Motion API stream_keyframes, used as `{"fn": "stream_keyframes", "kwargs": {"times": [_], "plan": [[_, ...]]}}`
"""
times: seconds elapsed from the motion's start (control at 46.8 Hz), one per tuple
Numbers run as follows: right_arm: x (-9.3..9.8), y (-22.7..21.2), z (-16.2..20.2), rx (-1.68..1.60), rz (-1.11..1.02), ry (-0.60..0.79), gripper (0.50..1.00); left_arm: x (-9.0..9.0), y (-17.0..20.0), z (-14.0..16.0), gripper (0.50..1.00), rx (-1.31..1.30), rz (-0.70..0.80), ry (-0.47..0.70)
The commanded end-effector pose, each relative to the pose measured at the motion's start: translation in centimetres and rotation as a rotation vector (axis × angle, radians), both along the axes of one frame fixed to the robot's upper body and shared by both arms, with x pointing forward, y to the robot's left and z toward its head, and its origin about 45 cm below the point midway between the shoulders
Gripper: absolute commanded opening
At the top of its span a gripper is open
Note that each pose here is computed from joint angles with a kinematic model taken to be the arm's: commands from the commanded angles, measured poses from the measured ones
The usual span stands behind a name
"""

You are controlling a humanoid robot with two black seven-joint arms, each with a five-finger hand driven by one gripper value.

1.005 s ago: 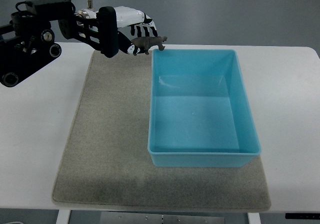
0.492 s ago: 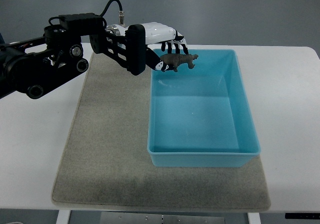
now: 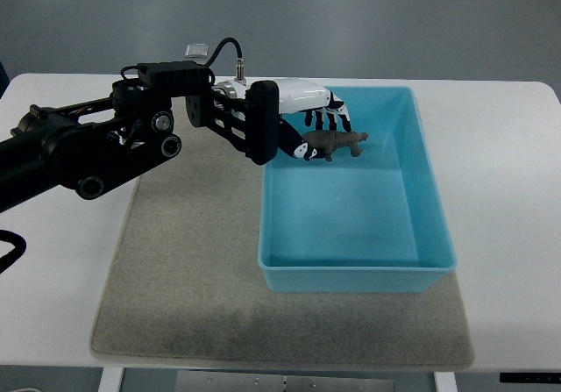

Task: Place brown hippo in blue box with left hand
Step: 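Carry the hippo with the left hand over the blue box, then open the left hand to drop the hippo into the box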

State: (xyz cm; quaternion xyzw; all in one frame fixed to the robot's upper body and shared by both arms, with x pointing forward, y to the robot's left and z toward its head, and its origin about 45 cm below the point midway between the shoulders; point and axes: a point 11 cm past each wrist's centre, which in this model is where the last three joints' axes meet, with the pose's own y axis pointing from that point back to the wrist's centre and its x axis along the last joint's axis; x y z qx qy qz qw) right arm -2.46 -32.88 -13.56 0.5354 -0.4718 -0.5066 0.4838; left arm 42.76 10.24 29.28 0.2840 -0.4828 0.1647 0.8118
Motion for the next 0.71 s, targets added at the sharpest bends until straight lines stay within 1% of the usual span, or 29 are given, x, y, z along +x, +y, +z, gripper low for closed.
{"fn": "stream_keyframes", "kwargs": {"times": [0.0, 0.214, 0.684], "plan": [[0.00, 0.00, 0.00, 0.000, 0.000, 0.000, 0.936, -0.16, 0.02, -0.60, 0.500, 0.000, 0.002, 0.014], [0.00, 0.00, 0.00, 0.000, 0.000, 0.000, 0.936, -0.40, -0.05, -1.28, 0.500, -0.004, 0.003, 0.028], [0.00, 0.00, 0.00, 0.000, 0.000, 0.000, 0.936, -0.52, -0.16, -1.37, 0.500, -0.015, 0.004, 0.021]]}}
